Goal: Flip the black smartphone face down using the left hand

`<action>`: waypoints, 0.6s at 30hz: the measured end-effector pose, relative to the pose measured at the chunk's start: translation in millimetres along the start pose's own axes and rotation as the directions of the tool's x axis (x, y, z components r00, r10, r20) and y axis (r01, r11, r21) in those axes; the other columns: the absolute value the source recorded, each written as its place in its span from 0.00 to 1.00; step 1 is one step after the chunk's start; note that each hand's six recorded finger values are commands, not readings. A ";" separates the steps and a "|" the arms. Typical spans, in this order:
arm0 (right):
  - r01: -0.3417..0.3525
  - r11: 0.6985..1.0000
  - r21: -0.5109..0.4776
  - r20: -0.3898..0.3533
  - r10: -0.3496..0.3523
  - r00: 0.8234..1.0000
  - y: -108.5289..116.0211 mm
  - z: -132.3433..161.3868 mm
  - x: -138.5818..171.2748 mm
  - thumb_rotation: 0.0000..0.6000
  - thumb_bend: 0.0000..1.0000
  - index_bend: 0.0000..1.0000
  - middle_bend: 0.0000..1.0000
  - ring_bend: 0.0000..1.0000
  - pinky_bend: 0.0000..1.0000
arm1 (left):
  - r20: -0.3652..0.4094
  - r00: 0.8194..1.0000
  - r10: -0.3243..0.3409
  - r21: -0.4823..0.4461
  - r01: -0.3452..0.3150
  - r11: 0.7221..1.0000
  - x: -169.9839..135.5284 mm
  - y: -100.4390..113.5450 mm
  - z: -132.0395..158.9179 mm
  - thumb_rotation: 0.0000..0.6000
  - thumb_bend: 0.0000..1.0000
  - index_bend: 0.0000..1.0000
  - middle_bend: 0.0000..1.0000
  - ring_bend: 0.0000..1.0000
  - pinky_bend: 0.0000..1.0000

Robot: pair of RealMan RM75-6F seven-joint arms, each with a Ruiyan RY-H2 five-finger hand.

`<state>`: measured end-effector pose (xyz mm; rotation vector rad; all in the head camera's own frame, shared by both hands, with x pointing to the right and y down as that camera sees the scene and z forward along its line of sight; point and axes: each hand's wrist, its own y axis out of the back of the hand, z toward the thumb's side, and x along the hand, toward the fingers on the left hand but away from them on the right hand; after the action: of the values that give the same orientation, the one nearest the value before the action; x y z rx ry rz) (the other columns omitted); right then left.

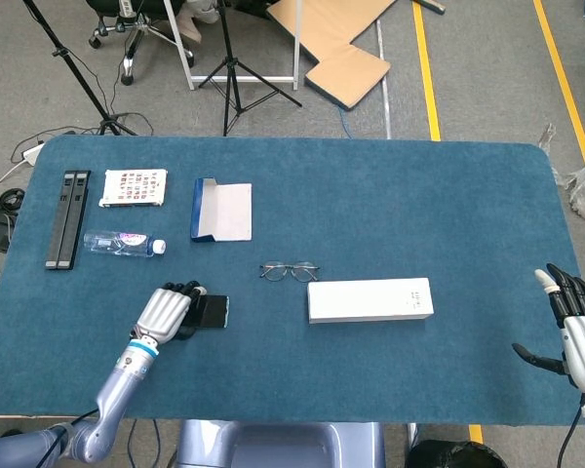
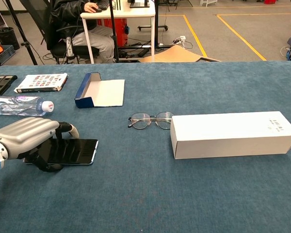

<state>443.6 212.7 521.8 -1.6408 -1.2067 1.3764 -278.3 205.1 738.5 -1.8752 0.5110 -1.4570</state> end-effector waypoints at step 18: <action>-0.006 1.000 -0.005 -0.006 0.006 1.000 -0.8 1.9 0.8 1.00 0.00 0.02 0.00 0.00 0.00 | 0.050 0.996 -0.074 -0.019 0.075 0.997 -50.4 9.3 -1.4 1.00 0.96 0.26 0.10 0.15 0.24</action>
<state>441.6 213.5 521.8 -1.6522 -1.2029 1.3726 -293.3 232.5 697.9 -1.9605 0.4390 -1.4551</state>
